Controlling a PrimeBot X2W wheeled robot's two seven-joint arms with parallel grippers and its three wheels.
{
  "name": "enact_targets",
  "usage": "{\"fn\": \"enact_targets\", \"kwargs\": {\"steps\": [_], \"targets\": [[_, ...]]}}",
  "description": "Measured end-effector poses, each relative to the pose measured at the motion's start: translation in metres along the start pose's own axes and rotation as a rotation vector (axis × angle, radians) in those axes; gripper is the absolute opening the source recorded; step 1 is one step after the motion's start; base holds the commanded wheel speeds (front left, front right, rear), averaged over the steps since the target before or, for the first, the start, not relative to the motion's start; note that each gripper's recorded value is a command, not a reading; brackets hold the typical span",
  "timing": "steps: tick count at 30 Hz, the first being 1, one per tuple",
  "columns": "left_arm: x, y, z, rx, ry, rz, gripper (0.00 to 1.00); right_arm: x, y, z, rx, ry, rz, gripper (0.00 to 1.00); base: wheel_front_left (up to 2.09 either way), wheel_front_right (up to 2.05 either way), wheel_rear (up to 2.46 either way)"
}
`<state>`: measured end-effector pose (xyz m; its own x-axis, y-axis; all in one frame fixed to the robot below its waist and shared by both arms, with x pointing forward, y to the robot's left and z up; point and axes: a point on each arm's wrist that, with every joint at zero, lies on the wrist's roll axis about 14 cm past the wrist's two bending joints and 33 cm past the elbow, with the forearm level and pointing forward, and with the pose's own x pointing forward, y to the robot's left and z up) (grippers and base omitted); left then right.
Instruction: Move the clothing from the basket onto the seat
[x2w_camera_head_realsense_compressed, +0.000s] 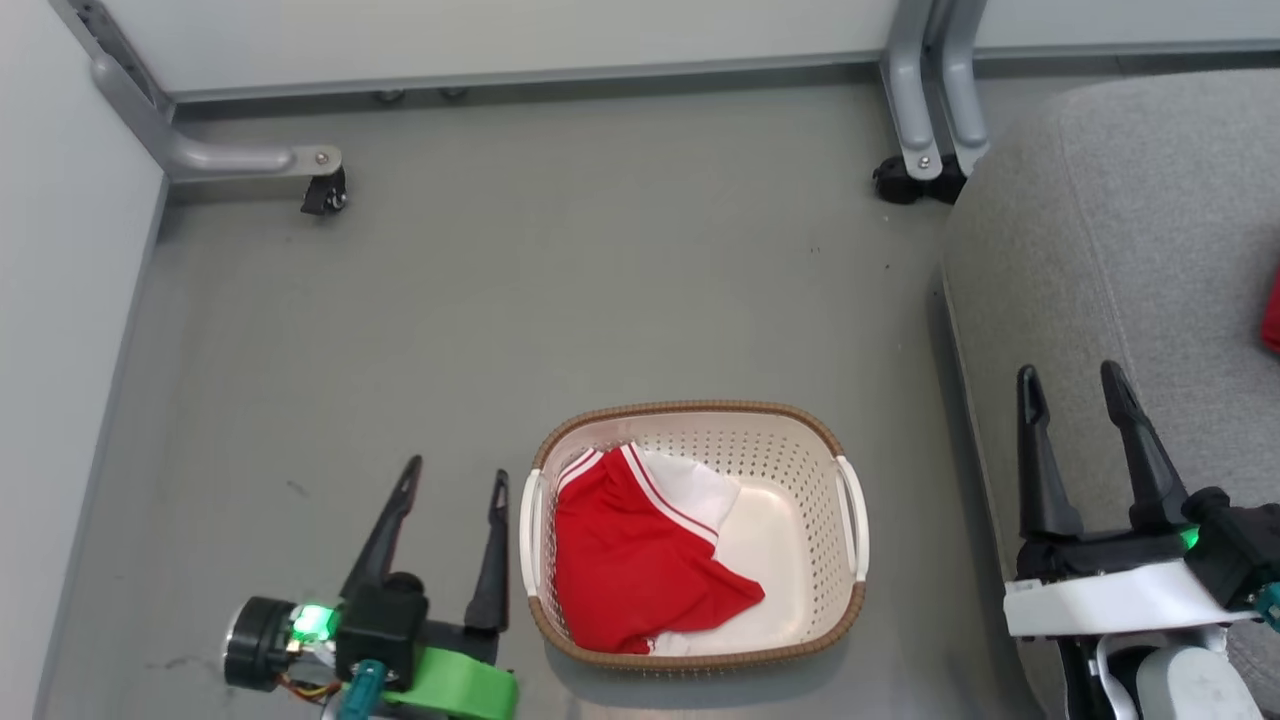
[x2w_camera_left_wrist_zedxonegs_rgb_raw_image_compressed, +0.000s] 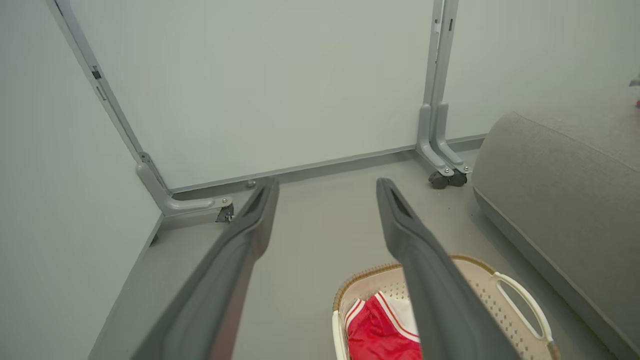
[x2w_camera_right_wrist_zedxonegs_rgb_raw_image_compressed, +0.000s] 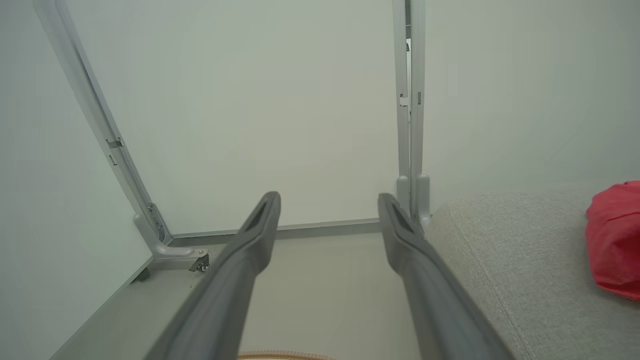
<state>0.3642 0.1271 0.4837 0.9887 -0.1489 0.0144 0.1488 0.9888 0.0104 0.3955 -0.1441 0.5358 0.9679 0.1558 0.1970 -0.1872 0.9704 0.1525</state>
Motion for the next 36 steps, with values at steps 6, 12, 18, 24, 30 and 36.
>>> {"fn": "enact_targets", "kwargs": {"steps": [6,12,18,24,30,36], "targets": [[0.029,-0.031,-0.055,0.071,0.151,-0.149,1.00,0.020,-0.020,-0.014,-0.023,0.015,-0.041,1.00,0.00,0.00,0.00],[0.047,-0.049,-0.128,0.162,0.351,-0.285,1.00,0.034,-0.044,-0.032,-0.044,0.039,-0.090,1.00,0.00,0.00,0.00],[0.061,-0.053,-0.204,0.260,0.561,-0.420,1.00,0.046,-0.062,-0.058,-0.060,0.082,-0.122,1.00,0.00,0.00,0.00],[0.080,-0.063,-0.259,0.354,0.697,-0.558,1.00,0.050,-0.076,-0.097,-0.060,0.156,-0.148,1.00,0.00,0.00,0.00],[0.084,-0.075,-0.315,0.475,0.856,-0.729,1.00,0.049,-0.084,-0.136,-0.043,0.234,-0.165,1.00,0.00,0.00,0.00],[0.083,-0.090,-0.355,0.544,0.958,-0.845,1.00,0.039,-0.097,-0.165,-0.038,0.304,-0.198,1.00,0.00,0.00,0.00]]}}
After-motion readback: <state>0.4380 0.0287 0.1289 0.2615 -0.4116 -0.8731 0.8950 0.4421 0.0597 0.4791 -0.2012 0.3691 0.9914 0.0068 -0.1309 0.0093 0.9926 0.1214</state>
